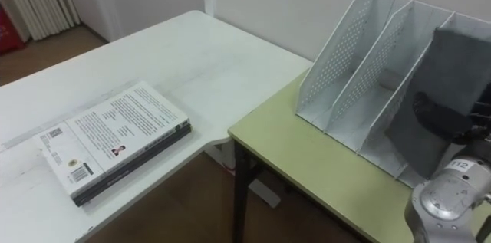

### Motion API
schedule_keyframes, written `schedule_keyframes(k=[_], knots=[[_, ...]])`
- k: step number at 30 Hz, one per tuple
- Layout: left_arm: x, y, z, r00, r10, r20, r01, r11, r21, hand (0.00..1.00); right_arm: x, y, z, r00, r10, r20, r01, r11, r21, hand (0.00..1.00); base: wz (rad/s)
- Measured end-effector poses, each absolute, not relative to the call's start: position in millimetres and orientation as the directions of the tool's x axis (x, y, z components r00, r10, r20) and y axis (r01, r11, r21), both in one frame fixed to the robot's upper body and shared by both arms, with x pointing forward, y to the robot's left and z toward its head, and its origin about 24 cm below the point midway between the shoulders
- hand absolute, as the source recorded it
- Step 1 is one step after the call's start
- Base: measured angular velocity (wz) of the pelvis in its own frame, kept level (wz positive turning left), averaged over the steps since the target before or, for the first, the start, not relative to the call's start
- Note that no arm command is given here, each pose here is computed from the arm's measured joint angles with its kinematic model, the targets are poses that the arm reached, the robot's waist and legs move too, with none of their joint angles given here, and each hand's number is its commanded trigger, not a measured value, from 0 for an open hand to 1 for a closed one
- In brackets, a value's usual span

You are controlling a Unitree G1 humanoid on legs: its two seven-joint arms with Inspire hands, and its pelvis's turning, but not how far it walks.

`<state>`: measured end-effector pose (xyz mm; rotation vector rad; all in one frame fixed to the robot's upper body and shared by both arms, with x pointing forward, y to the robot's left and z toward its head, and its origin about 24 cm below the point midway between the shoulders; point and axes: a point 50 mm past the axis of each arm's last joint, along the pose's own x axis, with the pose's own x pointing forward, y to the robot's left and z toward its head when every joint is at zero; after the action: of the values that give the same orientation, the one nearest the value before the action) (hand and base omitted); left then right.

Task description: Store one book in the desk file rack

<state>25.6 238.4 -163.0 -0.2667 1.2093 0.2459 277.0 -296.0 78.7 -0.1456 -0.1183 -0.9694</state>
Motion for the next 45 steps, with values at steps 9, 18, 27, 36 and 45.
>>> schedule_keyframes(k=[9, 18, 27, 36, 45], knots=[[26, 239, -163, 0.335, 0.046, -0.941, -0.327, 0.942, -0.071, 0.00, 277, -296, 79, 0.565, -0.809, 0.165, 0.825, 0.561, -0.070, 0.00, 0.00], [30, 238, -163, 0.342, 0.042, -0.939, -0.320, 0.944, -0.074, 0.00, 277, -296, 79, 0.565, -0.809, 0.165, 0.825, 0.561, -0.070, 0.00, 0.00], [30, 239, -163, 0.340, 0.043, -0.940, -0.319, 0.945, -0.072, 0.00, 277, -296, 79, 0.564, -0.810, 0.163, 0.825, 0.561, -0.068, 0.00, 0.00], [30, 240, -163, 0.339, 0.045, -0.940, -0.320, 0.945, -0.070, 0.00, 277, -296, 80, 0.562, -0.811, 0.165, 0.826, 0.560, -0.065, 0.00, 0.00], [28, 239, -163, 0.344, 0.045, -0.938, -0.316, 0.946, -0.071, 0.00, 279, -283, 120, 0.594, -0.761, 0.261, 0.760, 0.637, 0.127, 0.00, -0.01]])
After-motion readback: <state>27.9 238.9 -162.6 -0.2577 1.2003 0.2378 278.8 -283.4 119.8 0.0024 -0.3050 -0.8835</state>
